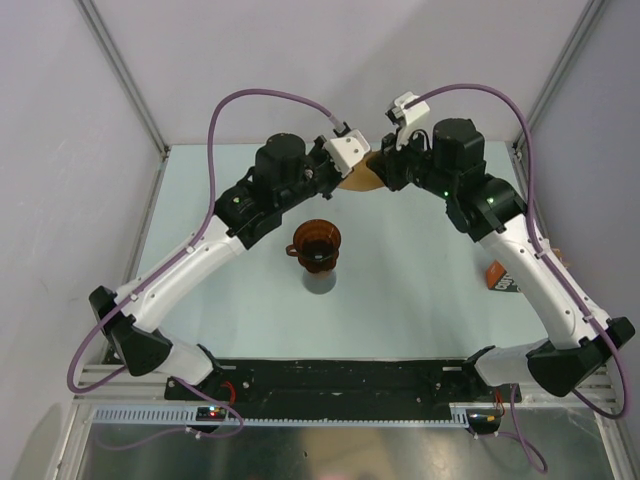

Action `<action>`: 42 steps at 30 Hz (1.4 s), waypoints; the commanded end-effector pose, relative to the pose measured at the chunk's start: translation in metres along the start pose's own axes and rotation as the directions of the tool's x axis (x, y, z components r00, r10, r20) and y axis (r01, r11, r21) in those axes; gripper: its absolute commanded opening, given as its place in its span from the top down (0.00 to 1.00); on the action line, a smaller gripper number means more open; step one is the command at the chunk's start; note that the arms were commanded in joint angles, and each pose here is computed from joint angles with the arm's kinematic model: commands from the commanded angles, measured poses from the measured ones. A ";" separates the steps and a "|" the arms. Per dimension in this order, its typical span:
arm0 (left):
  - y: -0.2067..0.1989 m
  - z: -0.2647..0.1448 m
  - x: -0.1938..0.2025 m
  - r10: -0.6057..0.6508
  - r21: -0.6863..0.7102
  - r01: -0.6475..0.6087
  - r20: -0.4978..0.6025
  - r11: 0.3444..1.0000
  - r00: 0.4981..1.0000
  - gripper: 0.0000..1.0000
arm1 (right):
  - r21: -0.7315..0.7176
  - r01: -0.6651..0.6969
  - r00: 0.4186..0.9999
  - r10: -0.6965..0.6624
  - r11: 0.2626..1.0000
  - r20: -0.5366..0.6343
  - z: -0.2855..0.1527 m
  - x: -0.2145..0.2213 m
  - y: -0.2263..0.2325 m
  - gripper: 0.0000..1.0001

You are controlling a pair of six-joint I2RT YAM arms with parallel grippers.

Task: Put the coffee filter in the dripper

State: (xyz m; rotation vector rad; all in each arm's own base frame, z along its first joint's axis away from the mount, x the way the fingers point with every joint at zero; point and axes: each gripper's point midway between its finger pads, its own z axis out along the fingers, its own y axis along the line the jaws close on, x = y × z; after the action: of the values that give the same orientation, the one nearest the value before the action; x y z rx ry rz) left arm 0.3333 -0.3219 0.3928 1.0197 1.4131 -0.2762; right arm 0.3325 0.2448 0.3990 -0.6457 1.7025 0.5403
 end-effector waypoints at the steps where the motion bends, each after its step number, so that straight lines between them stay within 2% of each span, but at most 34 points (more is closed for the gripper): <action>1: 0.011 -0.002 -0.031 -0.050 -0.036 0.054 0.082 0.998 0.995 1.00 | 0.026 0.018 0.999 -0.019 1.000 0.046 -0.001 -0.021 -0.001 0.90; 4: 0.014 -0.001 -0.030 -0.077 -0.057 0.082 0.072 0.995 0.994 0.98 | 0.074 0.047 0.998 -0.051 0.996 0.049 -0.001 -0.022 -0.007 0.98; 11: 0.016 -0.002 -0.024 -0.158 -0.087 0.163 0.059 0.983 0.986 0.70 | 0.134 0.066 0.996 -0.074 0.989 0.056 -0.002 -0.026 -0.015 1.00; 15: 0.017 -0.005 -0.020 -0.199 -0.108 0.204 0.050 0.973 0.979 0.61 | 0.136 0.063 0.996 -0.071 0.989 0.059 -0.003 -0.026 -0.015 1.00; 20: 0.023 -0.007 -0.015 -0.326 -0.099 0.331 0.059 0.938 0.943 0.58 | 0.135 0.052 0.996 -0.061 0.989 0.065 -0.004 -0.024 -0.014 1.00; 26: 0.021 -0.002 -0.017 -0.591 0.030 0.591 0.062 0.806 0.804 0.57 | 0.155 0.019 0.997 -0.032 0.988 0.077 -0.003 -0.023 -0.017 1.00; 32: 0.017 0.005 -0.014 -0.664 0.057 0.662 0.039 0.747 0.746 0.62 | 0.158 -0.011 0.995 -0.004 0.987 0.095 0.003 -0.027 -0.017 1.00; 42: 0.015 0.010 -0.016 -0.727 0.058 0.724 0.035 0.687 0.686 0.63 | 0.165 -0.035 0.996 0.021 0.986 0.086 0.004 -0.021 -0.014 1.00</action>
State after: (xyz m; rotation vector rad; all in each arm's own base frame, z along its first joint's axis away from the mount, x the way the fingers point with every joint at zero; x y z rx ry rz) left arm 0.3475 -0.3234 0.3815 0.4659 1.7766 -0.8525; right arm 0.3475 0.2377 0.4065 -0.5148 1.6978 0.4209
